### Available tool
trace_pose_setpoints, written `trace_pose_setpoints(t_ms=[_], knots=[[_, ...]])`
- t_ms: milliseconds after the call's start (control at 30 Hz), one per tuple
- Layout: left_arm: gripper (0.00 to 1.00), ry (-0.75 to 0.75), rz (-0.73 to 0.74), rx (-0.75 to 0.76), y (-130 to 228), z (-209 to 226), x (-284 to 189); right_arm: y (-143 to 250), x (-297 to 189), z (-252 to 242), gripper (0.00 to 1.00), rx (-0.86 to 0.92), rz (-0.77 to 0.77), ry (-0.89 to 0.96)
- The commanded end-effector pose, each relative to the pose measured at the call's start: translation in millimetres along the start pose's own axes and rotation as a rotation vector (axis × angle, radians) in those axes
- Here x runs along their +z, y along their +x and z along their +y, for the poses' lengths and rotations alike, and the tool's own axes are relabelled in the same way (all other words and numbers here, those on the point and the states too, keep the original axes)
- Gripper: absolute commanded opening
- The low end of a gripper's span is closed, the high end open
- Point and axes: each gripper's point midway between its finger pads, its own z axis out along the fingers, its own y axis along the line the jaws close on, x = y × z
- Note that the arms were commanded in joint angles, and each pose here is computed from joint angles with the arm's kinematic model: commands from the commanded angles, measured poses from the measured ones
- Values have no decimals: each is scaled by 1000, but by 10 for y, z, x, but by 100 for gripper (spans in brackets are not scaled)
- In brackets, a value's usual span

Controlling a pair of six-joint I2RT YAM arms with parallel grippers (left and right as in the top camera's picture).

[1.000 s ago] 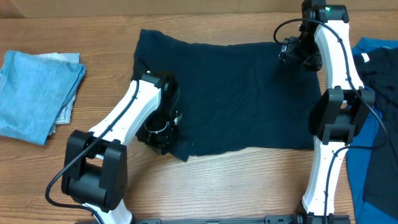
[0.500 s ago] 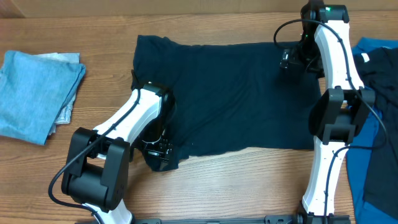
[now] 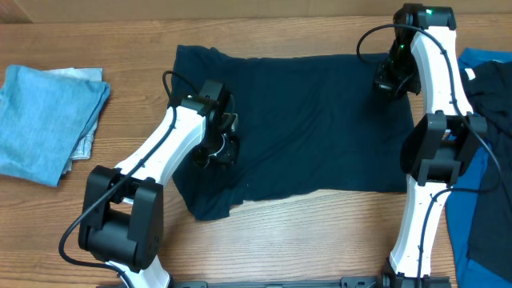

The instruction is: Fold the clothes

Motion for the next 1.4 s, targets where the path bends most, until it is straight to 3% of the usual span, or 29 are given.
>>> trace_pose_setpoints(t_ms=[0, 167, 500, 733, 867, 1000, 1100, 1167, 1367], knots=[[4, 21, 8, -9, 87, -89, 51, -4, -155, 2, 4, -1, -38, -17], [4, 12, 46, -15, 277, -136, 293, -36, -157, 9, 4, -1, -51, -20], [4, -82, 337, 18, 1099, -178, 320, -63, -158, 14, 4, -6, -62, -22], [4, -91, 413, -4, 1512, 35, 669, -64, -159, 16, 4, -20, -63, -22], [4, -22, 431, 5, 1587, -136, 631, -65, -159, 15, 5, -20, -63, -22], [4, -83, 297, 42, 1522, -171, 385, -71, -159, -2, 6, -23, -67, -12], [4, -179, 43, -3, 1299, -40, -5, -92, -160, 4, 7, -23, -75, -14], [4, -263, -48, -29, 1197, 104, -112, -114, -162, 9, 7, -23, -84, -16], [4, -294, -43, -36, 1155, 234, 287, -122, -163, 11, 8, -23, -88, -17]])
